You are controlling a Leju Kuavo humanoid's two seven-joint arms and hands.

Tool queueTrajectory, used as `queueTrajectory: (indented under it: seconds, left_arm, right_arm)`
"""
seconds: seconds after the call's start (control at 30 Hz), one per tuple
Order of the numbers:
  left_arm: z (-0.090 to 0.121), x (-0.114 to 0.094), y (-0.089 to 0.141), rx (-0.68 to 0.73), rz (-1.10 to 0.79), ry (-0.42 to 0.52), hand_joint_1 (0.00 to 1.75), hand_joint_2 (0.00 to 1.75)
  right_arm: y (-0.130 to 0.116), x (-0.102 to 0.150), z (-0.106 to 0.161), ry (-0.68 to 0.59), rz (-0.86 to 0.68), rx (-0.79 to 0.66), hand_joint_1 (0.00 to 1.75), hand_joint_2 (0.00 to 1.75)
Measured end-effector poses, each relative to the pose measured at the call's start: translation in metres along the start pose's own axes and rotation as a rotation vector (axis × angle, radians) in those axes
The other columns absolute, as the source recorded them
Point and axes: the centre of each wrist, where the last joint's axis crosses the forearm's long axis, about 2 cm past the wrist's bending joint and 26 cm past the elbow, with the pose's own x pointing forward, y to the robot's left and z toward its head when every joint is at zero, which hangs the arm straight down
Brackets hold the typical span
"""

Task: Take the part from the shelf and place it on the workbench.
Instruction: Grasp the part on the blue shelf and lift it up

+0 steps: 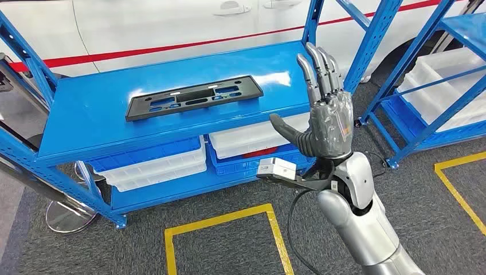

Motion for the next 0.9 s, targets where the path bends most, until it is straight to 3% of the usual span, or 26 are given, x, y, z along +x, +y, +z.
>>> queueTrajectory:
  seconds: [0.3,0.6,0.9]
  left_arm:
    - [-0.002,0.003,0.003,-0.033,0.007,-0.018,0.00,0.00]
    - [-0.003,0.004,0.006,0.052,0.003,0.027,0.00,0.00]
    - [-0.001,0.001,0.004,0.054,-0.006,0.021,0.00,0.00]
  right_arm:
    - [0.070,0.037,0.010,-0.025,-0.002,0.239,0.00,1.75]
    - [0.134,0.060,0.018,0.063,-0.454,0.503,0.00,1.75]
    - [0.162,0.098,0.010,0.038,-0.561,0.593,0.00,1.75]
